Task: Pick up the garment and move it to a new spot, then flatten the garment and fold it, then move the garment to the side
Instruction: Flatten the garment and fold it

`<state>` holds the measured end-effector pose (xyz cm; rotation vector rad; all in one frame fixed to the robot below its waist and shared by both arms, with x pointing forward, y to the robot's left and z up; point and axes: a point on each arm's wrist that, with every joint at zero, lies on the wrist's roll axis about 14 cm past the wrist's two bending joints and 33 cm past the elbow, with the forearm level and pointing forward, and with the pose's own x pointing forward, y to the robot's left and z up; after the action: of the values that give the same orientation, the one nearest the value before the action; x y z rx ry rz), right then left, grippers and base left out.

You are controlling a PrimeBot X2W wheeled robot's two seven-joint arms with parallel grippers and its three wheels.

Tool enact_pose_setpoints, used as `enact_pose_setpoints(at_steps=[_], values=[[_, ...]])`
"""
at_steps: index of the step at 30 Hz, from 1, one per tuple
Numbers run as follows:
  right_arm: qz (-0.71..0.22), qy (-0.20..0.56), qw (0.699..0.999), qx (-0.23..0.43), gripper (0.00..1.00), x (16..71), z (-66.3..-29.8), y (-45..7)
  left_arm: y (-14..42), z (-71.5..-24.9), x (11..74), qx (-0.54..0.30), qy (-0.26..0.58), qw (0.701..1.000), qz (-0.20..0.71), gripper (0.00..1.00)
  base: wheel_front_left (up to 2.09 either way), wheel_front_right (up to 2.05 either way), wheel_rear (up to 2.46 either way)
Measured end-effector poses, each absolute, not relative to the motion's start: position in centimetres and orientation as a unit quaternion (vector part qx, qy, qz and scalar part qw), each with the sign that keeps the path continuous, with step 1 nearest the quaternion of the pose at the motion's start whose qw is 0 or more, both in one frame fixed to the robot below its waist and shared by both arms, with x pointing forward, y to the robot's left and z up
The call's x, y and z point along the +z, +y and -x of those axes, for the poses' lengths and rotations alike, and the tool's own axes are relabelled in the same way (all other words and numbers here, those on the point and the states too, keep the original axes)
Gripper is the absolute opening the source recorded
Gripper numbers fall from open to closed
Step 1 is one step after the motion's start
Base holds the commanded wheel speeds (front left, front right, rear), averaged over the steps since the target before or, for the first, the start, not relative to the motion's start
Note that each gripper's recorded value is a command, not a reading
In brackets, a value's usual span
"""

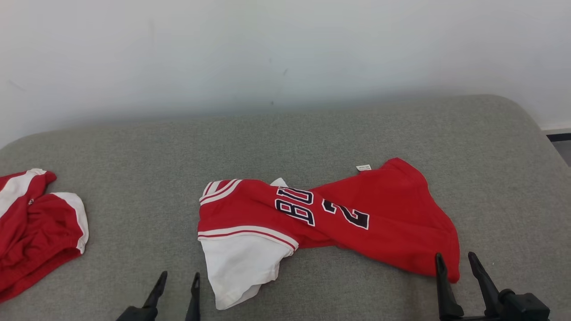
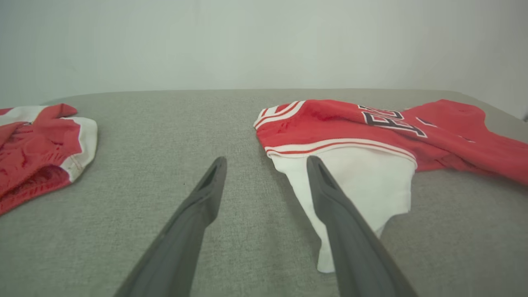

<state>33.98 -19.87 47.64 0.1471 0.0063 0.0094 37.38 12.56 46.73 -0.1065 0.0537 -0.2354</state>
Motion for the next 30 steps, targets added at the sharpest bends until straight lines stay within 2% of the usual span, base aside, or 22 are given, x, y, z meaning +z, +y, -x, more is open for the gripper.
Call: enact_pose_setpoints(at_steps=[17,18,19,20,30], values=[[-0.072,0.013,0.997,-0.026,1.00,47.0,-33.6,-21.8,6.9,-37.1,39.0,-0.194,0.171,0.963,0.078,1.00,0.00,0.00,0.00],[-0.072,0.013,0.997,-0.027,1.00,47.0,-33.6,-21.8,6.7,-37.1,38.8,-0.198,0.176,0.961,0.080,0.65,0.00,0.00,0.00],[-0.072,0.013,0.997,-0.028,1.00,47.0,-33.7,-21.9,6.5,-37.2,38.7,-0.198,0.178,0.960,0.083,0.14,0.00,0.00,0.00],[-0.072,0.014,0.997,-0.028,1.00,47.0,-33.7,-21.9,6.4,-37.5,38.9,-0.199,0.176,0.960,0.087,0.00,0.00,0.00,0.00],[-0.076,0.020,0.997,-0.014,1.00,46.6,-34.2,-21.0,9.2,-38.6,42.4,-0.163,0.117,0.973,0.116,0.00,0.00,0.00,0.00]])
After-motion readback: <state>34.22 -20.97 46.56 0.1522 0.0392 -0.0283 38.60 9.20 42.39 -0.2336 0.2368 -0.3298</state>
